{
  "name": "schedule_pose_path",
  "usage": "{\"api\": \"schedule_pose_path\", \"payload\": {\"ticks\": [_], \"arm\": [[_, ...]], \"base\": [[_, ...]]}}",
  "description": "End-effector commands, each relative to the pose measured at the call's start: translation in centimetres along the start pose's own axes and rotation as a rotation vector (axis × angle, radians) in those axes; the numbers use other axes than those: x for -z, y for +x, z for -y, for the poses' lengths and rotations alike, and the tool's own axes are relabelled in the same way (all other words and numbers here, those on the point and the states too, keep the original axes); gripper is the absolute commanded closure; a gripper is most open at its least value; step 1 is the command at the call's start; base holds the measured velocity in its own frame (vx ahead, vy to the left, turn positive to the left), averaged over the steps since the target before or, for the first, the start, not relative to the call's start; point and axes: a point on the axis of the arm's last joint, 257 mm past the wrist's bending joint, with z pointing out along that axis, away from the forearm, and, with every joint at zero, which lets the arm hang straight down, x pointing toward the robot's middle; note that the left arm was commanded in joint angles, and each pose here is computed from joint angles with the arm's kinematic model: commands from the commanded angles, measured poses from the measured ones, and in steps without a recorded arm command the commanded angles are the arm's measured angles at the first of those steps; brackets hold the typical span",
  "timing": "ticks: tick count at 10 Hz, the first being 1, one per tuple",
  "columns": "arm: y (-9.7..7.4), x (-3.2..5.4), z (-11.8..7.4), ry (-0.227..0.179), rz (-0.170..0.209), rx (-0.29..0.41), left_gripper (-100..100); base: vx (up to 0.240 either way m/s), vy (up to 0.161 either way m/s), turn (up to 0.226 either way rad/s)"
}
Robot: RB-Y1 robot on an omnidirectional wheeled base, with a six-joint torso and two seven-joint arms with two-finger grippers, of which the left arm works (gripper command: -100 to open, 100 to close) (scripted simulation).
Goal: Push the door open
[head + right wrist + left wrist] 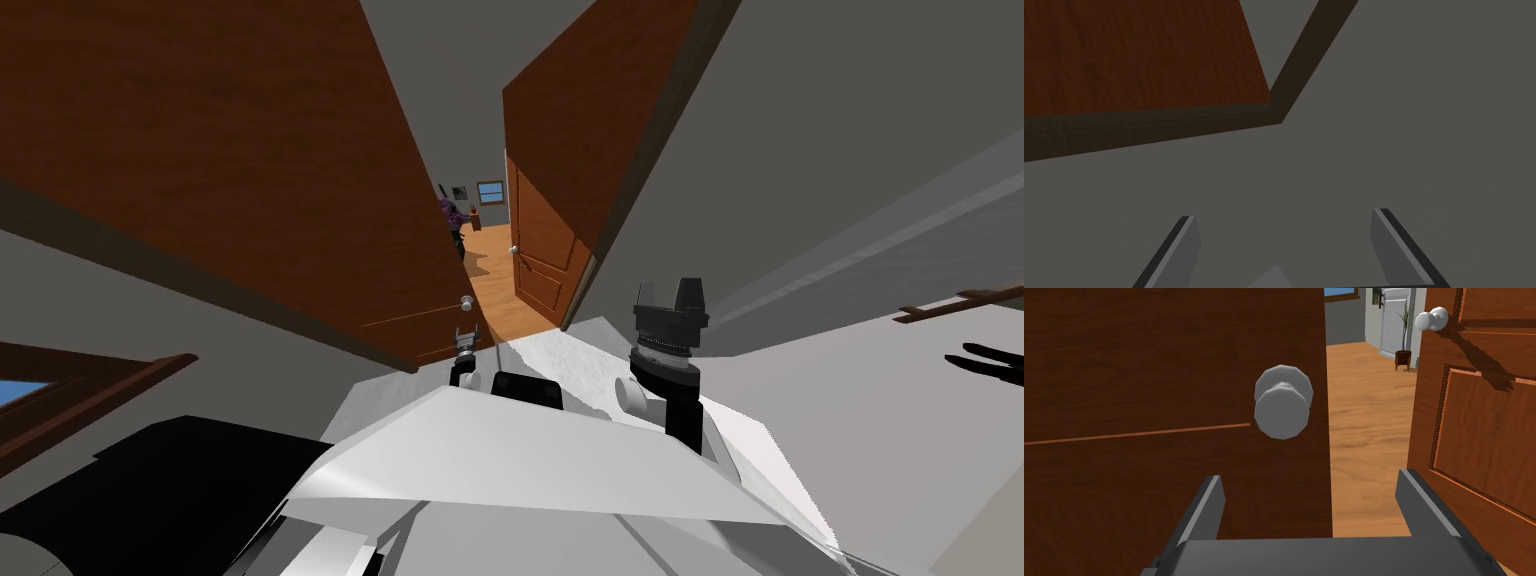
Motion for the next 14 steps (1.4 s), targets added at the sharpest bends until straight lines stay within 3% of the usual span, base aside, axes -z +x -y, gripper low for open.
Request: {"api": "schedule_pose_path", "payload": {"ticks": [1,4,12,13,14], "arm": [[-1.0,0.30,0.8,0.017,0.019,0.027,-100],[-1.4,0.31,1.2,0.026,0.023,0.033,-100],[-1.7,0.19,1.9,0.043,0.025,0.034,-100],[-1.7,0.19,1.9,0.043,0.025,0.034,100],[-1.7,0.19,1.9,0.043,0.025,0.034,100]], "base": [[0.034,0.108,-0.143],[0.063,0.068,-0.050],[0.163,0.087,-0.027],[-0.009,-0.005,0.008],[-0.023,-0.016,-0.004]]}}
